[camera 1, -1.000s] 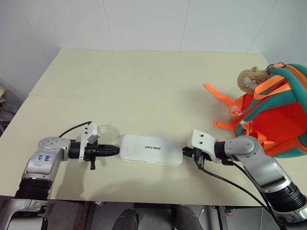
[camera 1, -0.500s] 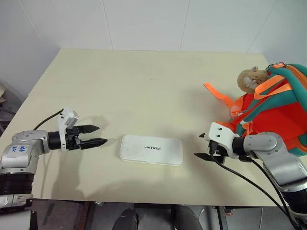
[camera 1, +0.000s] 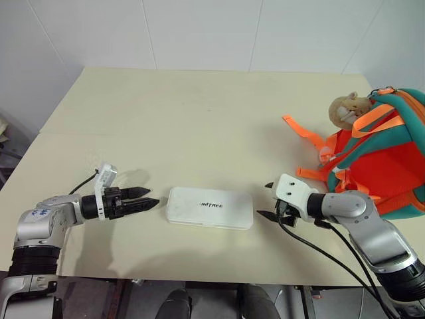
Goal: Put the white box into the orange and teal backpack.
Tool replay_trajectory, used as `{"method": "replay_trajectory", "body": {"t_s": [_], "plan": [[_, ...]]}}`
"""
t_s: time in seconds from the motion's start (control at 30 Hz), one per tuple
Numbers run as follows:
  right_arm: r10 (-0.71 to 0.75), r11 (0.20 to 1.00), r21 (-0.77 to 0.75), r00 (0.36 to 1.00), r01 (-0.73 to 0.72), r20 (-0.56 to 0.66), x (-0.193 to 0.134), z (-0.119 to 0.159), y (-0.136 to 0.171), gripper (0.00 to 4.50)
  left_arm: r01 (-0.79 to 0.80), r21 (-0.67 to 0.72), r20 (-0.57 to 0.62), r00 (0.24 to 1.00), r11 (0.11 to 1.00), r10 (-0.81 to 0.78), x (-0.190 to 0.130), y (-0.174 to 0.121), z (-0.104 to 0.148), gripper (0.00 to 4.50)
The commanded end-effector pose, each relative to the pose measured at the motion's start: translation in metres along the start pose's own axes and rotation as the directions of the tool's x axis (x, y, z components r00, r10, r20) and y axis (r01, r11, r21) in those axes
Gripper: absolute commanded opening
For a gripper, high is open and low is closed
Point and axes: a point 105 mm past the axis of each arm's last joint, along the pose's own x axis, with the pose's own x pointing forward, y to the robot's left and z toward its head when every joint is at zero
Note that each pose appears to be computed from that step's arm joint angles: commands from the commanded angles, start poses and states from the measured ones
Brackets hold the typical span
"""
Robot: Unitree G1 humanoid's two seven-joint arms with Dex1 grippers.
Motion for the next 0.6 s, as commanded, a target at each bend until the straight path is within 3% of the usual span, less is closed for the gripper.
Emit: {"method": "replay_trajectory", "body": {"t_s": [0.03, 0.6], "plan": [[0.0, 0.999, -0.042, 0.999, 0.001, 0.04, 0.002, 0.011, 0.004, 4.5, 0.047, -0.086, -0.042, 0.998, 0.995, -0.051, 0.003, -0.007, -0.004, 4.49], [0.018, 0.998, -0.053, 0.999, -0.015, 0.049, 0.011, 0.011, 0.006, 4.5, 0.209, -0.325, -0.016, 0.974, 0.922, -0.226, 0.033, -0.019, -0.007, 4.49]]}}
